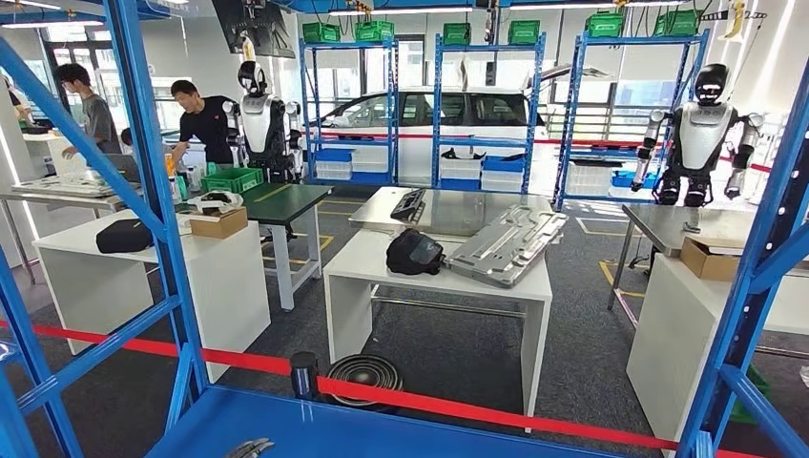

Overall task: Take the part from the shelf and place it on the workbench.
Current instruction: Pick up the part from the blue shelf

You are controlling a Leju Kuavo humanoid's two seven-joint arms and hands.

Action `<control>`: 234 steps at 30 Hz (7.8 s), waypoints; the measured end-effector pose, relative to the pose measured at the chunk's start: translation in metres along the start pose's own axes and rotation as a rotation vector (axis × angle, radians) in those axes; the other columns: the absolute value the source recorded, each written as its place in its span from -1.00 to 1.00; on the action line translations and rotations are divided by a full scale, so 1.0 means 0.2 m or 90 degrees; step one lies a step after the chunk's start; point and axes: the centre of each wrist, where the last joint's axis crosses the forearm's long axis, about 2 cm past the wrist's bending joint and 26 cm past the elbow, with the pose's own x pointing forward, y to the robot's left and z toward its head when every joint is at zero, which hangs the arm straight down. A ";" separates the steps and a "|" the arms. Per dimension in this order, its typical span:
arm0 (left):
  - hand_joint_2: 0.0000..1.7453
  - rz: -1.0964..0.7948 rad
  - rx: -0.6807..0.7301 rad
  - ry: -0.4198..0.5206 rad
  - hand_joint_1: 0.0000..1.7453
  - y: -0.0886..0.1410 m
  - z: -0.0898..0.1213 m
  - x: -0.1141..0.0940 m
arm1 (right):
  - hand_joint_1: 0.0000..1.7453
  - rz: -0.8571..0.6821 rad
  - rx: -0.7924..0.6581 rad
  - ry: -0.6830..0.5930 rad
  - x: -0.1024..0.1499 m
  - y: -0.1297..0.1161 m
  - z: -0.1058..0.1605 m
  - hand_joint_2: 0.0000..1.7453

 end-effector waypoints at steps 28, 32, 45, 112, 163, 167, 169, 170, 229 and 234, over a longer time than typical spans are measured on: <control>1.00 0.036 -0.067 -0.055 -1.00 -0.08 -0.09 0.10 | -1.00 -0.005 0.010 0.007 -0.01 -0.01 0.00 -1.00; 1.00 0.050 -0.062 -0.071 -1.00 -0.07 -0.10 0.12 | -1.00 -0.008 0.016 0.008 -0.01 -0.02 0.01 -1.00; 1.00 0.121 0.004 -0.218 -1.00 -0.02 -0.09 0.35 | -1.00 -0.011 0.009 0.007 -0.01 -0.04 0.05 -1.00; 1.00 -0.132 0.118 0.018 -1.00 -0.29 0.79 0.24 | -1.00 -0.045 -0.017 0.010 -0.03 0.10 0.17 -1.00; 1.00 -0.184 0.062 0.165 -1.00 -0.17 0.24 0.04 | -1.00 0.015 0.014 0.007 0.00 0.04 0.04 -1.00; 1.00 -0.183 0.061 0.160 -1.00 -0.17 0.22 0.05 | -1.00 0.018 0.016 0.007 0.00 0.04 0.03 -1.00; 1.00 -0.184 0.061 0.157 -1.00 -0.17 0.21 0.05 | -1.00 0.019 0.019 0.006 0.00 0.04 0.03 -1.00; 1.00 -0.185 0.061 0.155 -1.00 -0.17 0.21 0.05 | -1.00 0.020 0.019 0.006 0.00 0.04 0.02 -1.00; 1.00 -0.172 -0.068 0.175 0.95 -0.33 0.03 -0.04 | -1.00 0.027 0.041 -0.004 0.02 0.08 -0.05 -1.00; 1.00 -0.173 -0.068 0.175 0.94 -0.32 0.04 -0.06 | -1.00 0.024 0.045 -0.006 0.02 0.09 -0.05 -1.00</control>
